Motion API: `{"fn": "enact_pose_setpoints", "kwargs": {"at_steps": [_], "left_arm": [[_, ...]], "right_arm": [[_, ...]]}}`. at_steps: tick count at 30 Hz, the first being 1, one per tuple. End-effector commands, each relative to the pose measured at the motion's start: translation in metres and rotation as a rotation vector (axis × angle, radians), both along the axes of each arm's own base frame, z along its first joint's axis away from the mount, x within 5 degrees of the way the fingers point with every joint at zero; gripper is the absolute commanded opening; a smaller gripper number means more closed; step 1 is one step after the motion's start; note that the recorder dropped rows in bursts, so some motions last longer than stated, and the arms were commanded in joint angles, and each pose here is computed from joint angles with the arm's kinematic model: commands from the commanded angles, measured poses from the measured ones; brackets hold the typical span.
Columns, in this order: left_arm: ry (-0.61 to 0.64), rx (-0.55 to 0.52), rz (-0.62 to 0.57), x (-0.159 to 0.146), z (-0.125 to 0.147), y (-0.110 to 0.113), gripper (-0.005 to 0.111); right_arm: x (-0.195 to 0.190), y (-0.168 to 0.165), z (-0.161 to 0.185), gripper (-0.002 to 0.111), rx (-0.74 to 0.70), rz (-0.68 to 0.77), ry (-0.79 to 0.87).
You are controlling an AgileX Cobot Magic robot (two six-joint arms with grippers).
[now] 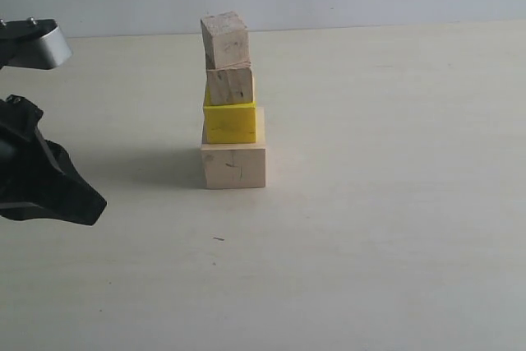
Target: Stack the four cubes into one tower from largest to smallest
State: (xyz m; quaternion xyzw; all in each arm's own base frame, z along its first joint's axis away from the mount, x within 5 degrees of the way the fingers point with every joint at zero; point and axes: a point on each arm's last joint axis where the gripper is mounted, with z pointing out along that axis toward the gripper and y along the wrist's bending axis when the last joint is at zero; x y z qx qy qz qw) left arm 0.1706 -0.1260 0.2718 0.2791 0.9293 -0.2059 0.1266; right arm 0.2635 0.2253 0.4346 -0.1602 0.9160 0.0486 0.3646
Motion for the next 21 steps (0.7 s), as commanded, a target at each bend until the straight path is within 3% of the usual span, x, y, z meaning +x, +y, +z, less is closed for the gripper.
{"fn": "enact_pose_setpoints", "kwargs": {"at_steps": [1, 7, 10, 12, 15, 21], "left_arm": [[0.001, 0.001, -0.005, -0.001, -0.001, 0.0, 0.0], [-0.075, -0.018, 0.025, 0.007, 0.001, -0.001, 0.0], [-0.105, -0.041, 0.045, 0.01, 0.003, -0.002, 0.0], [-0.171, -0.043, 0.062, 0.016, 0.004, -0.002, 0.0], [-0.304, -0.026, 0.09, 0.037, 0.02, 0.001, 0.0], [-0.337, -0.066, 0.118, 0.095, 0.034, 0.009, 0.0]], "right_arm": [[-0.003, -0.009, 0.006, 0.0, -0.061, 0.032, -0.045], [0.013, -0.029, -0.031, 0.0, -0.151, -0.005, 0.07], [0.03, -0.065, -0.079, 0.0, -0.208, -0.067, 0.249], [0.039, -0.083, -0.107, 0.0, -0.116, -0.065, 0.348], [0.04, -0.086, -0.134, 0.0, 0.062, 0.068, 0.452], [0.049, -0.069, -0.15, 0.0, 0.198, 0.136, 0.438]]}}
